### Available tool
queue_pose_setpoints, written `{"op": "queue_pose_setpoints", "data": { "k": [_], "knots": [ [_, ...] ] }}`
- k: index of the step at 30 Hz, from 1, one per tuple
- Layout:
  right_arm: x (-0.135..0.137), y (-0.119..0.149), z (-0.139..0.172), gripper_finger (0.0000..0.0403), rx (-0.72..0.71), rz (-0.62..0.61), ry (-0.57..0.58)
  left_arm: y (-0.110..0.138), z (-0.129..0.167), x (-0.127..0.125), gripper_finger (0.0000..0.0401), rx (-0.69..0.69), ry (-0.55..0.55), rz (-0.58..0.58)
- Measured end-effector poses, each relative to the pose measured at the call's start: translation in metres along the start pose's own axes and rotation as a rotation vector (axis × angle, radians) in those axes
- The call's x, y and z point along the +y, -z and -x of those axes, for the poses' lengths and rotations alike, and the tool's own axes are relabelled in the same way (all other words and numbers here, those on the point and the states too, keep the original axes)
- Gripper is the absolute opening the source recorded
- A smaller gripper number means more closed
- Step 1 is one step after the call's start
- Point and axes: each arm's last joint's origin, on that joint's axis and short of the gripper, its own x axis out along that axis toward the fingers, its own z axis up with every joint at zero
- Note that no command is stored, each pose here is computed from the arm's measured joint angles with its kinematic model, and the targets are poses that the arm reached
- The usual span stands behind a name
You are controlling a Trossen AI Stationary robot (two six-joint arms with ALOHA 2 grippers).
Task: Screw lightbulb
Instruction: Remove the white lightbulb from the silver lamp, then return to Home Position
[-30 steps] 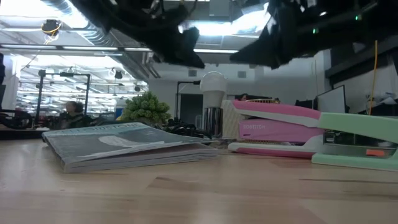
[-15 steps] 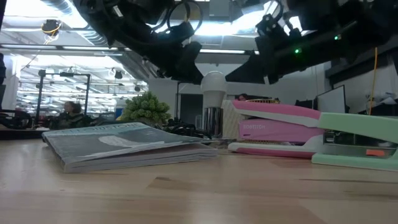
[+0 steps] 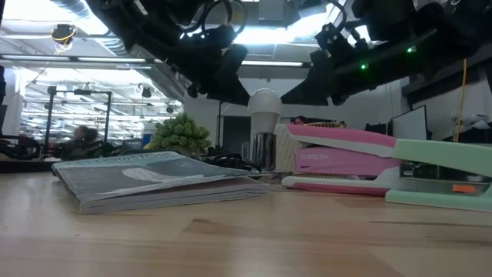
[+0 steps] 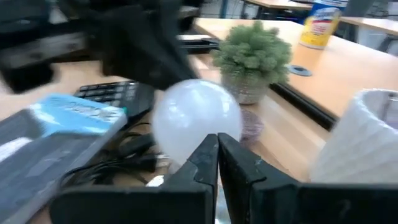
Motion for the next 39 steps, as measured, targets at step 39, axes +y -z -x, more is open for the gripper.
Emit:
{"op": "queue_pose_setpoints", "data": {
  "k": [39],
  "knots": [
    [-0.024,-0.059,0.035,0.0019,-0.201,-0.015,-0.09,-0.048,0.05,0.001,0.0001,-0.214,0.085,-0.079]
  ]
}}
